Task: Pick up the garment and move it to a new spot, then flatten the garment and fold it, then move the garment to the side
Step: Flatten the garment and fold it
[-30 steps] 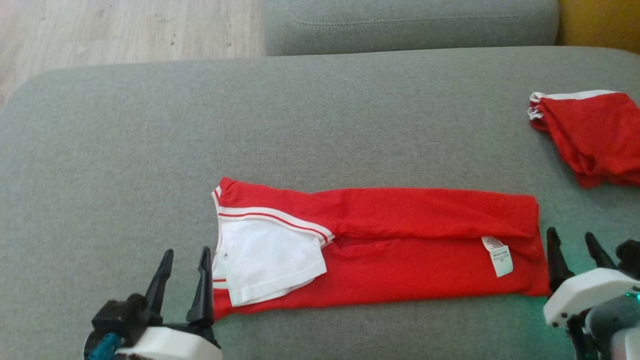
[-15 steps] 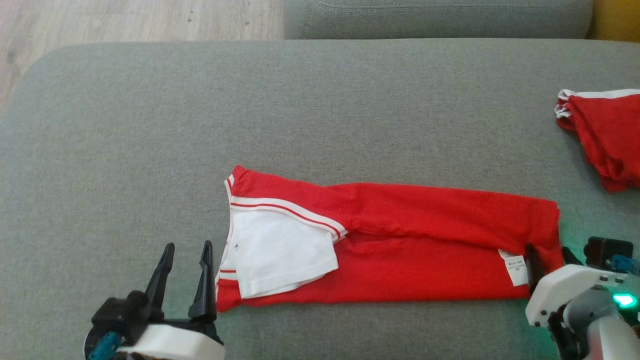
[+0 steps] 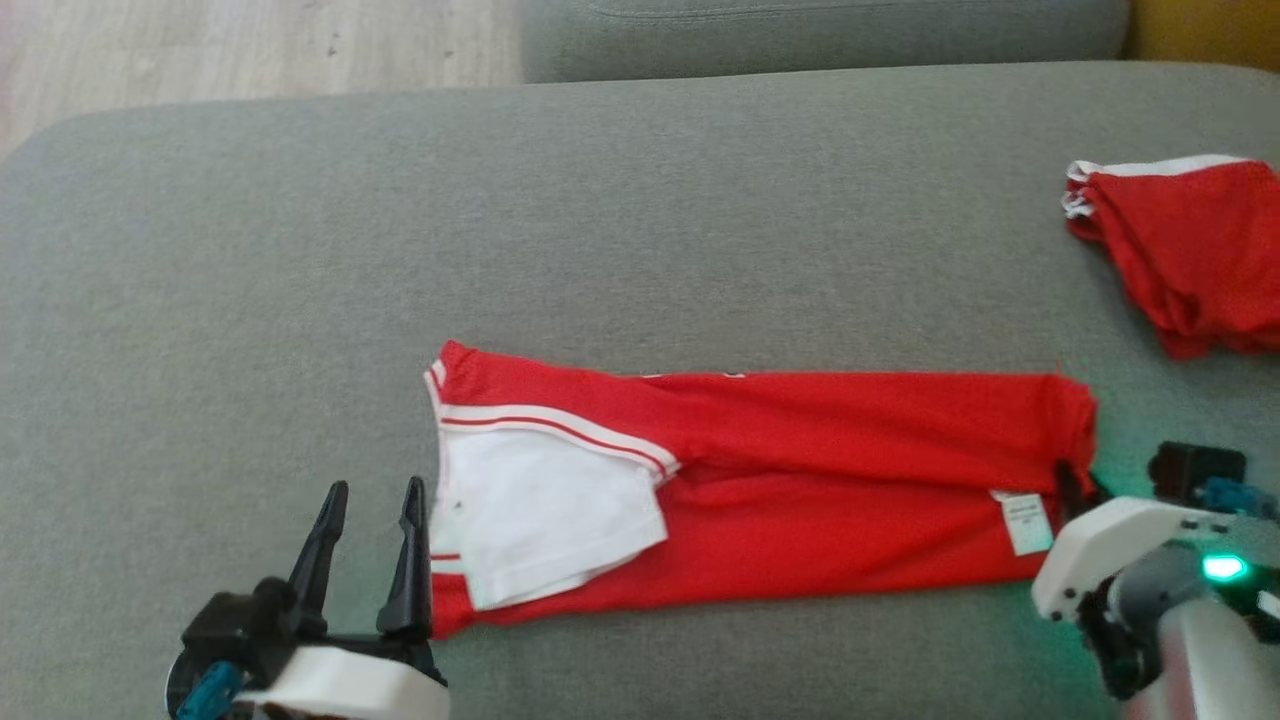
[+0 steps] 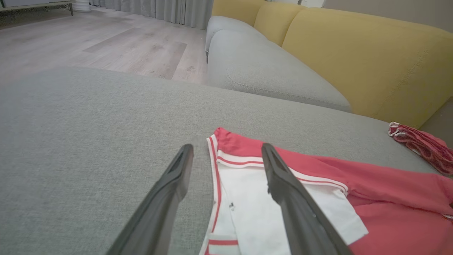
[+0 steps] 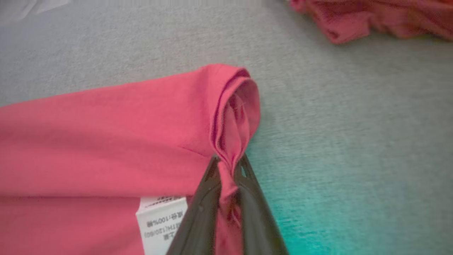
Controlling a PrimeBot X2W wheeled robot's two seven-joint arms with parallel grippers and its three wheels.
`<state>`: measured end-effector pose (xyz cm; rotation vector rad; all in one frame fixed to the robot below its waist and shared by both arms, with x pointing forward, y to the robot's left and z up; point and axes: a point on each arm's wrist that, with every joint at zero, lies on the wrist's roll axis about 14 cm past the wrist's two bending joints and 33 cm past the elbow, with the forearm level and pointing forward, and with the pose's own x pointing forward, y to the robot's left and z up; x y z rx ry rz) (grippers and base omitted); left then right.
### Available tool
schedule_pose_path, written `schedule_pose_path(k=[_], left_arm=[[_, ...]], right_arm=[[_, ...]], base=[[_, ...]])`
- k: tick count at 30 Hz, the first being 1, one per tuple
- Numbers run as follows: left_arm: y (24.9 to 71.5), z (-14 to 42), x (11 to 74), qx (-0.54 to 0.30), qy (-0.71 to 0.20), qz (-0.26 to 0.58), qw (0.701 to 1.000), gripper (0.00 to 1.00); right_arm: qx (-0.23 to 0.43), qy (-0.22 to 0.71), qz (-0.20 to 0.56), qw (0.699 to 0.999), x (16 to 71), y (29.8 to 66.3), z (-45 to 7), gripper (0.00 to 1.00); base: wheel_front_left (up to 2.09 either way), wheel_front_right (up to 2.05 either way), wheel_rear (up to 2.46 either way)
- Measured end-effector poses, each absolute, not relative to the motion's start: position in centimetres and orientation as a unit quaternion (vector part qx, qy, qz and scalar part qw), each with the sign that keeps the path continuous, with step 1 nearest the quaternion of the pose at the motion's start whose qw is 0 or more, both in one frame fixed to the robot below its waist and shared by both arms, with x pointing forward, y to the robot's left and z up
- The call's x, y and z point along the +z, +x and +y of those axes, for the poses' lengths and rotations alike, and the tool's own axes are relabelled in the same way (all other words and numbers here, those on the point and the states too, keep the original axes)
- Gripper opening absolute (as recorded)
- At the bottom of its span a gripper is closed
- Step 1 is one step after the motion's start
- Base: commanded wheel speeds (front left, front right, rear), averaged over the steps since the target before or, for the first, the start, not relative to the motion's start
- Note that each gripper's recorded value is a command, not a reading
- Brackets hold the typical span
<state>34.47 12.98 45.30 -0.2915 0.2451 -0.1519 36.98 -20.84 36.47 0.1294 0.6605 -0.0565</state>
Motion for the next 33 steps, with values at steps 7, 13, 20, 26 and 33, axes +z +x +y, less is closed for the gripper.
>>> schedule_pose_path(k=[7,13,20,26,33], left_arm=[[35.0,11.5,45.6,-0.097,-0.146,0.121,0.977,1.0],[35.0,10.9,45.9,-0.109,-0.146,0.117,0.976,1.0],[34.2,11.0,46.3,-0.11,-0.142,0.111,0.977,1.0],[33.3,11.7,46.9,-0.101,-0.142,0.099,0.98,1.0],[32.1,13.5,47.4,-0.072,-0.145,0.086,0.983,1.0]], right_arm=[[-0.098,0.037,0.265,0.958,41.0,37.5,-27.0,0.0],[-0.135,0.015,0.232,0.963,44.8,37.1,-30.5,0.0],[-0.045,0.06,0.224,0.972,45.7,36.9,-23.6,0.0],[0.077,0.09,0.209,0.971,47.1,37.3,-15.3,0.0],[0.237,0.131,0.227,0.936,46.9,35.9,-4.5,0.0]], base=[[0.0,0.0,0.0],[0.0,0.0,0.0],[0.0,0.0,0.0],[0.0,0.0,0.0],[0.0,0.0,0.0]])
